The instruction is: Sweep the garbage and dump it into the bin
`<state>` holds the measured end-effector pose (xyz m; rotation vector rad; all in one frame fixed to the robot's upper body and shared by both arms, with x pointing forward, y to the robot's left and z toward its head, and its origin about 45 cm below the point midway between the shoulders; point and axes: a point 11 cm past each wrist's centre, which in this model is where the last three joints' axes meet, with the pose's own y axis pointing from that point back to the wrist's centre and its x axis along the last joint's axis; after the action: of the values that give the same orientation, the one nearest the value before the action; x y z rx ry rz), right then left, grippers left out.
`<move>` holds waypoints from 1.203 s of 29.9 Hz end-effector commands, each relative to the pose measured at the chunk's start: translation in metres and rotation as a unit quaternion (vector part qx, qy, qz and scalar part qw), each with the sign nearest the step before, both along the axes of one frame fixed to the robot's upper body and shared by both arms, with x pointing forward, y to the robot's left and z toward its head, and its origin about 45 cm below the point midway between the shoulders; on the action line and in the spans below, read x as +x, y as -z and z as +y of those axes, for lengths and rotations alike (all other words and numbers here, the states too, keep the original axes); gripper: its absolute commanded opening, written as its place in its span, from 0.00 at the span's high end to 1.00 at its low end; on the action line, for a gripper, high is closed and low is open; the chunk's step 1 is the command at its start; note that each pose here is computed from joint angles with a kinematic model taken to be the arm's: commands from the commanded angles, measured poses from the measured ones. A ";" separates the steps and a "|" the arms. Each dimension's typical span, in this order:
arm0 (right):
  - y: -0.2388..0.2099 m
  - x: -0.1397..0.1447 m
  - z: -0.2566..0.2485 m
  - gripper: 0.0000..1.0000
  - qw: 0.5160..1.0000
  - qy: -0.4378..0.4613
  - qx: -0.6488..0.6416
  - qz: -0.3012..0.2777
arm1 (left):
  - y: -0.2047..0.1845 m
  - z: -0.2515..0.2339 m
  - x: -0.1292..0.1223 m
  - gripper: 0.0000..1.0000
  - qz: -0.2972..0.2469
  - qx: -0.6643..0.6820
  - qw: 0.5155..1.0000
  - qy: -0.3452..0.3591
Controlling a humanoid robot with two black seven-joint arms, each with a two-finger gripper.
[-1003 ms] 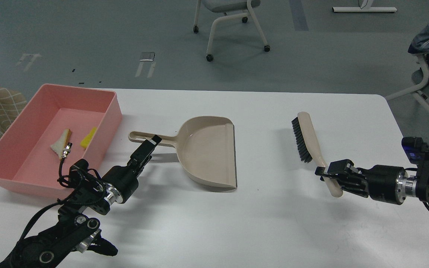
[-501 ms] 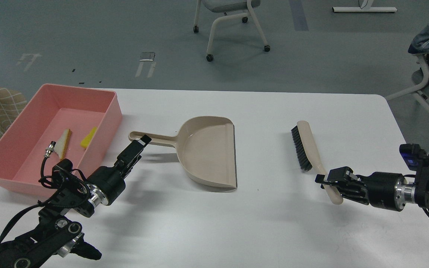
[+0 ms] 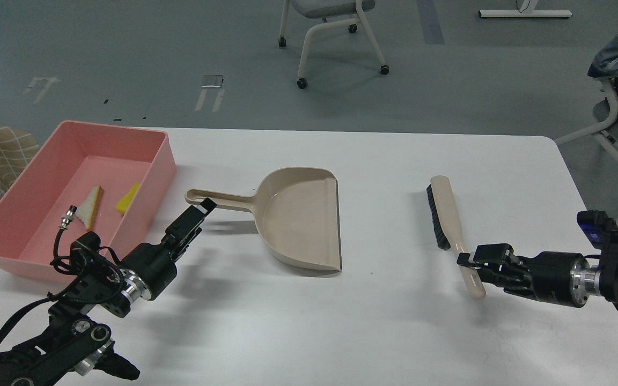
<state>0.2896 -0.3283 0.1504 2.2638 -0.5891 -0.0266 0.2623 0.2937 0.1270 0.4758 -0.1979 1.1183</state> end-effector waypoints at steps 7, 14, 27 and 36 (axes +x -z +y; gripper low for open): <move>-0.007 -0.002 -0.019 0.19 1.000 0.013 -0.018 -0.002 | -0.015 0.003 -0.014 0.03 -0.002 -0.006 1.000 0.009; -0.029 0.005 -0.052 0.10 0.998 0.036 -0.049 -0.023 | -0.035 0.005 -0.025 0.03 -0.007 -0.013 0.999 0.031; -0.164 0.099 -0.104 0.04 0.959 0.164 0.005 -0.233 | -0.156 0.023 0.053 0.03 -0.114 -0.100 0.987 0.052; -0.193 0.177 -0.060 0.04 0.905 0.243 0.192 -0.291 | -0.219 0.035 0.135 0.03 -0.173 -0.180 0.968 0.031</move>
<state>0.4411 -0.4101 0.3381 2.3459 -1.4998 0.3513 0.3709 0.3271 0.3396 0.0010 -0.3273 1.1154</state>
